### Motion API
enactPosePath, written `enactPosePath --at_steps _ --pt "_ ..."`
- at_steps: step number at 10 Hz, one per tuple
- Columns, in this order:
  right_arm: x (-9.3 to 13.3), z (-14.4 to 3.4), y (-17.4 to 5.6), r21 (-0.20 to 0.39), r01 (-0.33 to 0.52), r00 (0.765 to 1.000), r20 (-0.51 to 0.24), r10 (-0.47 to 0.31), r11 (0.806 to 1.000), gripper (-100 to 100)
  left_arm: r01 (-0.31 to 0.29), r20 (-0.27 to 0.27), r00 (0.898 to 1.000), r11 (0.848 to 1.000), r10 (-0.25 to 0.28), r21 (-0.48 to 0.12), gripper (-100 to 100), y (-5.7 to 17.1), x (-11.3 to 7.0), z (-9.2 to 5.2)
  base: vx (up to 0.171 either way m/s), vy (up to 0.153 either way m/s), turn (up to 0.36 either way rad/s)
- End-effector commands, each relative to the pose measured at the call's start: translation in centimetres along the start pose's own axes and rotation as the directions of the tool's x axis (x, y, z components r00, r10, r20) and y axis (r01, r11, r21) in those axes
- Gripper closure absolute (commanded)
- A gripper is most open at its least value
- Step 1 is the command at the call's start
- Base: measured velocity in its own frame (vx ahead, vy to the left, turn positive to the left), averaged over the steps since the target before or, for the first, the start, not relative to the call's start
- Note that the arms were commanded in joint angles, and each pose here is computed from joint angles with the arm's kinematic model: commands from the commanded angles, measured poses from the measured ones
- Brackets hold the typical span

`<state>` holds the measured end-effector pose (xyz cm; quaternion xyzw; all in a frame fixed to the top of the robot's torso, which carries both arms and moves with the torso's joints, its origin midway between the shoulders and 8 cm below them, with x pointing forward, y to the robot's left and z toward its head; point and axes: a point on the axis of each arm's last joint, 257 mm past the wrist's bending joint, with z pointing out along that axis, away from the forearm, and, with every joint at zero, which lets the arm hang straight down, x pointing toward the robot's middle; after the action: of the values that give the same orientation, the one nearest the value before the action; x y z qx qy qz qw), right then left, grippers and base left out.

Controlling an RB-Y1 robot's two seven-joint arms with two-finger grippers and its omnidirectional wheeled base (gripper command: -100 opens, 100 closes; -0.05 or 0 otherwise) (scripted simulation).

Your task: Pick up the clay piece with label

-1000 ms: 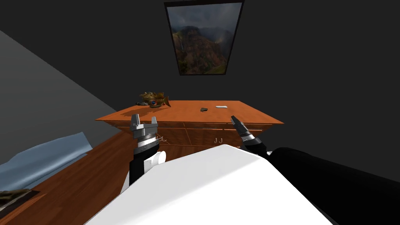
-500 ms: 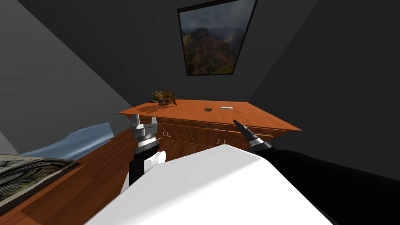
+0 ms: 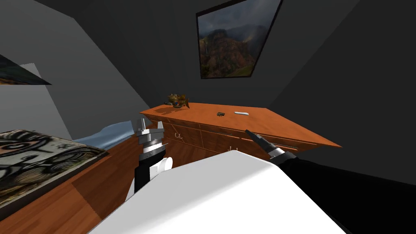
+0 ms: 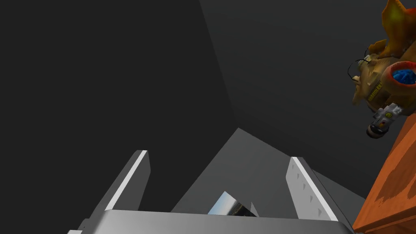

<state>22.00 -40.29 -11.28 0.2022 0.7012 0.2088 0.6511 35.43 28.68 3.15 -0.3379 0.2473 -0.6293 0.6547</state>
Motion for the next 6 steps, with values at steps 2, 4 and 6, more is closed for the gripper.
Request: enactPosePath --at_steps 2,4,6 --pt "0.2 -1.8 -1.8 0.056 0.081 0.994 -0.076 -0.077 0.995 -100 0.000 0.000 1.000 1.000 0.000 0.000 0 0.0 0.0 0.0 -0.016 0.010 0.231" --pt "0.4 -3.3 -3.2 0.093 0.155 0.979 -0.147 -0.140 0.984 -100 0.000 0.000 1.000 1.000 0.000 0.000 0 0.0 0.0 0.0 -0.014 0.011 0.216" --pt "0.3 -4.6 -4.4 0.117 0.229 0.955 -0.218 -0.200 0.966 -100 0.000 0.000 1.000 1.000 0.000 0.000 0 0.0 0.0 0.0 -0.010 0.013 0.236"
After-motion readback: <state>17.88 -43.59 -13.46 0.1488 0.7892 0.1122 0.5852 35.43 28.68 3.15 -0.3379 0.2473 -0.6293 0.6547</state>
